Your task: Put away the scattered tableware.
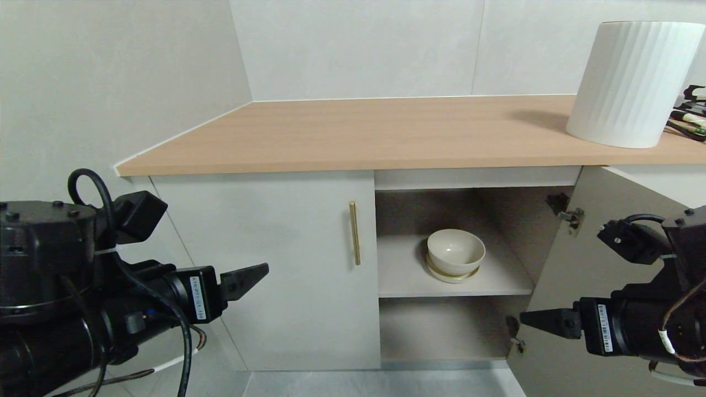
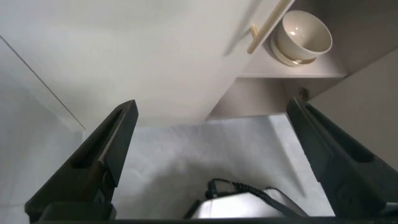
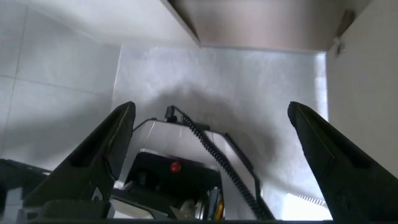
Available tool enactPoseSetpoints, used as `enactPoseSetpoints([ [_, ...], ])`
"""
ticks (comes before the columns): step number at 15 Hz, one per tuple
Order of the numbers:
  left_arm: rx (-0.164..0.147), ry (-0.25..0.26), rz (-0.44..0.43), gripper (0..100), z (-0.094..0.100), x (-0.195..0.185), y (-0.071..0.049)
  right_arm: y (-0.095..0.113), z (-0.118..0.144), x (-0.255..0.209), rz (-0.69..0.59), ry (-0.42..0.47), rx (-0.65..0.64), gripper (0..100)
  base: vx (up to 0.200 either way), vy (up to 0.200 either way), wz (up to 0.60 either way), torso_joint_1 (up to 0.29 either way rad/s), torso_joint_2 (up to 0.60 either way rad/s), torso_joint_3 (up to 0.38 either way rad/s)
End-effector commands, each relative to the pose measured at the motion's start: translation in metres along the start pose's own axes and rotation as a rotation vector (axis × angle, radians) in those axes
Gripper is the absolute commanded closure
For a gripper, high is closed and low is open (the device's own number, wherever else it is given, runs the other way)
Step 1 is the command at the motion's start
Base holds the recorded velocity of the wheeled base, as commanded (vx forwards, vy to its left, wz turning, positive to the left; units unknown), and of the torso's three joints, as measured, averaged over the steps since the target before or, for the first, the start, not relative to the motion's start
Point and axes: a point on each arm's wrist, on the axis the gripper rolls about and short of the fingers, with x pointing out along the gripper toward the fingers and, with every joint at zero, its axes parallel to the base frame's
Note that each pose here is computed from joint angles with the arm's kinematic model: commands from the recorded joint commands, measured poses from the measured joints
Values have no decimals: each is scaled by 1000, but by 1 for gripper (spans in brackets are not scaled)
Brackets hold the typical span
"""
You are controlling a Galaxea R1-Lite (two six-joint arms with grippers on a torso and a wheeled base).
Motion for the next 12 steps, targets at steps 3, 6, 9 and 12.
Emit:
enactPoseSetpoints([
  [3,10,23,6,0,-3,6,-2,1,-5,-18,25,-17,-18,0,-200,0,0,2,4,2],
  [6,11,20,5,0,-3,5,-3,0,-8,-25,26,-10,-24,0,-200,0,0,-1,2,2],
  [9,18,32,-1,0,-5,7,-5,-1,-10,-23,22,-1,-48,0,-200,0,0,2,-1,2],
  [12,18,34,0,0,-5,7,-5,-1,-11,-21,18,10,-50,0,-200,0,0,1,4,2],
])
